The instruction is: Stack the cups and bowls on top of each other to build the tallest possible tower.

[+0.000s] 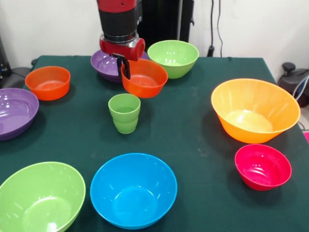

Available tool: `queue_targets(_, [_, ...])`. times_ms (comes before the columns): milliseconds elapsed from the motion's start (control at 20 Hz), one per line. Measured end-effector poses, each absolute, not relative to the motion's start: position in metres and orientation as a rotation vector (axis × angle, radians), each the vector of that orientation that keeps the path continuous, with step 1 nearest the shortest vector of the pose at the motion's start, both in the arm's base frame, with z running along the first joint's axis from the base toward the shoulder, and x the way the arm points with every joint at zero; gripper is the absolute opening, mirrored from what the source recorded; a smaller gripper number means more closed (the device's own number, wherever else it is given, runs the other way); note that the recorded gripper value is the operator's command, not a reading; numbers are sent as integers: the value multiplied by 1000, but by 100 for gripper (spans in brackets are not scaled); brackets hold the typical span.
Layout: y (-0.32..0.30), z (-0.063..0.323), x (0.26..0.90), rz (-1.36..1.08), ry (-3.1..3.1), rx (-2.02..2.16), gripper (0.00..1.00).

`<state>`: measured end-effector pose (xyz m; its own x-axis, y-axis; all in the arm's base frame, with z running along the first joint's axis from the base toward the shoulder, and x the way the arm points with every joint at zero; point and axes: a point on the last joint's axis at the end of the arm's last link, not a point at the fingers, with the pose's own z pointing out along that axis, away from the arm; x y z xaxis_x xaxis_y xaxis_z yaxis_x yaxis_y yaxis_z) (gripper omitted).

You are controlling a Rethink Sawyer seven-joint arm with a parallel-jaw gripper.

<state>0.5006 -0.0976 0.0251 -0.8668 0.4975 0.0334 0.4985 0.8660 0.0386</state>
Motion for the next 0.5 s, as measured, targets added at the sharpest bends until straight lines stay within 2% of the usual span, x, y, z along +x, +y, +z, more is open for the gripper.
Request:
queue_targets(250, [-98,28,502,-69,-3019,-805,0])
queue_targets(500, [-103,47,512,-50,-3054,-807,0])
